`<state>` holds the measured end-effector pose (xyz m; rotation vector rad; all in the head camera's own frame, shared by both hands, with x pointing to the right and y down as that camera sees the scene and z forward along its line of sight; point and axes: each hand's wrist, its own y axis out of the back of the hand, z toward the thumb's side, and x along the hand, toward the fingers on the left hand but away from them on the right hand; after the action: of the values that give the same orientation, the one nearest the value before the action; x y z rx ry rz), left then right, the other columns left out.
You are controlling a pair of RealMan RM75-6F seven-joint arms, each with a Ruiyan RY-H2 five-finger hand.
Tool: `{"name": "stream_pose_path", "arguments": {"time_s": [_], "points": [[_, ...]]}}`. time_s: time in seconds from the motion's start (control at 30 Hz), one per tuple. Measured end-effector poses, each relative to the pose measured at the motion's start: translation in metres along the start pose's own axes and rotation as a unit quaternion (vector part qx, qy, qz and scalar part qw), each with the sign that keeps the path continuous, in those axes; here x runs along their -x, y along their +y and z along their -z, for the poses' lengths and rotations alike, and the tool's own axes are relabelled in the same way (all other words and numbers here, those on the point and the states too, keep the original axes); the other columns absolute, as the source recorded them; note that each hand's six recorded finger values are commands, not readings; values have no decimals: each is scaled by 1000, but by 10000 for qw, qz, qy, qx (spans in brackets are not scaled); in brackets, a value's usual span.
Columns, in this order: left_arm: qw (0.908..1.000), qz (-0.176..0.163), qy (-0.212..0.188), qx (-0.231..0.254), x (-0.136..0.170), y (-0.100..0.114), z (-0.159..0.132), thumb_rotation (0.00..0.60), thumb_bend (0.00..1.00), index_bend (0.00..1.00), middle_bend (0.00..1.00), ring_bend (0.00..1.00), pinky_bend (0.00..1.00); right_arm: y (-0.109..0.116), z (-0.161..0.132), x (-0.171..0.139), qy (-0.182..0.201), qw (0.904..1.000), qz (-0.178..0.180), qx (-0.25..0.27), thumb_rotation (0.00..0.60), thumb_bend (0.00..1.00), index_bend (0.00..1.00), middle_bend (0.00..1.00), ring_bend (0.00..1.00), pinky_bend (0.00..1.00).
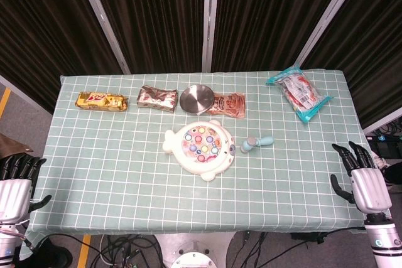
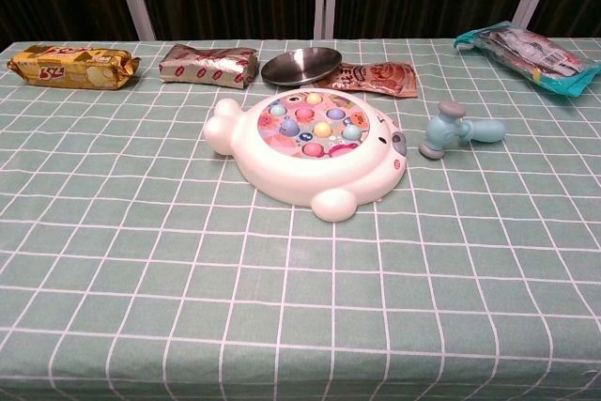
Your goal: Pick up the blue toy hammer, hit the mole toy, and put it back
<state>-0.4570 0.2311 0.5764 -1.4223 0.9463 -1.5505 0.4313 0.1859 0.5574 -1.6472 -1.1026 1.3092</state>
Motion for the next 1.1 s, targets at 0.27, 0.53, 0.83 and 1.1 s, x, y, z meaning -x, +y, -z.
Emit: {"name": "stream_pose_path", "arguments": {"time_s": [0.27, 0.53, 0.83, 1.1], "points": [[10000, 44, -7, -11, 0, 0, -1, 600, 30, 187, 156, 69, 14, -4, 1, 0, 6, 9999, -165, 44, 600, 385, 102, 191, 24, 71], [10000, 79, -37, -4, -3, -1, -4, 600, 29, 187, 156, 69, 14, -16, -11, 28, 288, 9977, -619, 8, 600, 269, 39, 193, 25, 71], [9998, 181, 36, 9, 0, -6, 0, 600, 29, 187, 156, 69, 14, -58, -54, 112, 924, 9843, -1499, -124, 600, 151, 152, 246, 58, 102], [9997, 224, 94, 20, 0, -8, 4, 600, 29, 187, 156, 70, 14, -106, -91, 183, 1188, 9748, -1852, -362, 600, 150, 284, 322, 119, 148]]}}
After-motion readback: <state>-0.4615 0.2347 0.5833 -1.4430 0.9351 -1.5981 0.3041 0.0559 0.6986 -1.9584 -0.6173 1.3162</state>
